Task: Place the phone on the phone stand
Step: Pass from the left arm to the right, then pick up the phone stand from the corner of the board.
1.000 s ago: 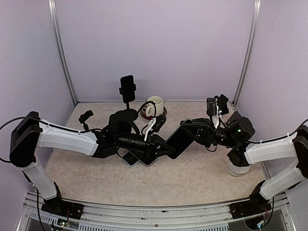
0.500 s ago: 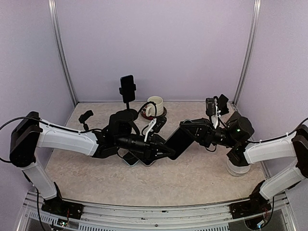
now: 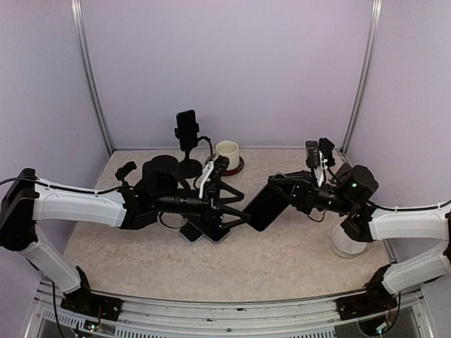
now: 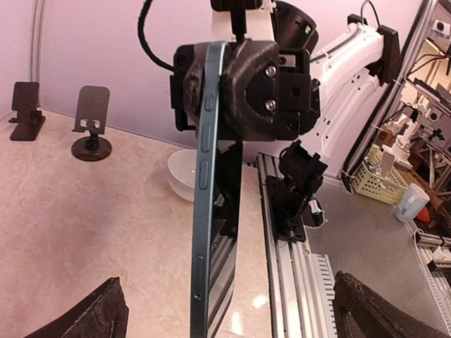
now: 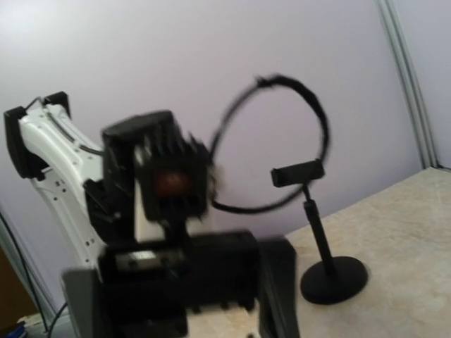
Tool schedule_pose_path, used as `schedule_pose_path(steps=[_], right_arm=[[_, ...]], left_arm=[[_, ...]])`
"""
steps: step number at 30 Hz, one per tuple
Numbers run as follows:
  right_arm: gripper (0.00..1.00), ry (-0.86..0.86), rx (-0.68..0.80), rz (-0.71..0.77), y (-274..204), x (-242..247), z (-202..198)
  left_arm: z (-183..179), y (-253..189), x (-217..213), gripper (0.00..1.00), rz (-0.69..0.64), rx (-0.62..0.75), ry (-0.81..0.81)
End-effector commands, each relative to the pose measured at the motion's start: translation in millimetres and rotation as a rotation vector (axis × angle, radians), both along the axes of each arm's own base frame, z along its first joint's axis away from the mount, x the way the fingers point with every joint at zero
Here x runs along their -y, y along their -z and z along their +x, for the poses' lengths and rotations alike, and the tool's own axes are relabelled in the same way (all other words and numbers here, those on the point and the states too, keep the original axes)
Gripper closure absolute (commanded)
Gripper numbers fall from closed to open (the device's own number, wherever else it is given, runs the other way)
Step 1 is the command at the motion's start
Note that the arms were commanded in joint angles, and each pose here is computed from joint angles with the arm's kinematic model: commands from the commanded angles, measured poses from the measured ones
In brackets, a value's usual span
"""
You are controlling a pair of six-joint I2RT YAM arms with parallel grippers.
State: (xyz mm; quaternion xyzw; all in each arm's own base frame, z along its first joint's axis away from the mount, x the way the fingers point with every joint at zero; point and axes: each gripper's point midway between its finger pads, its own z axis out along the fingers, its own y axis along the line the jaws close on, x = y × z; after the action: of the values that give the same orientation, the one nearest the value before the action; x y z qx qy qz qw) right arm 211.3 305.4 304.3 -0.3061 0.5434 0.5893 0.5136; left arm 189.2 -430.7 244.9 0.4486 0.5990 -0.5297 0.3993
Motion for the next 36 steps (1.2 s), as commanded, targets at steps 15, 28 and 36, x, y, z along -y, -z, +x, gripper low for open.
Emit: schedule_pose_path(steps=[15,28,36], right_arm=[[1.00,0.071,0.046,-0.034,-6.9,11.9,6.8],[1.00,0.062,0.044,-0.022,-13.8,7.0,12.2],[1.00,0.059,0.026,-0.024,-14.5,0.7,20.4]], left_arm=[[68.7,-88.3,-103.4,0.01,-0.074,0.070,-0.692],[74.8,-95.7,-192.4,0.01,-0.082,-0.028,-0.978],[78.1,-87.1,-247.9,0.01,-0.023,-0.128,-1.226]])
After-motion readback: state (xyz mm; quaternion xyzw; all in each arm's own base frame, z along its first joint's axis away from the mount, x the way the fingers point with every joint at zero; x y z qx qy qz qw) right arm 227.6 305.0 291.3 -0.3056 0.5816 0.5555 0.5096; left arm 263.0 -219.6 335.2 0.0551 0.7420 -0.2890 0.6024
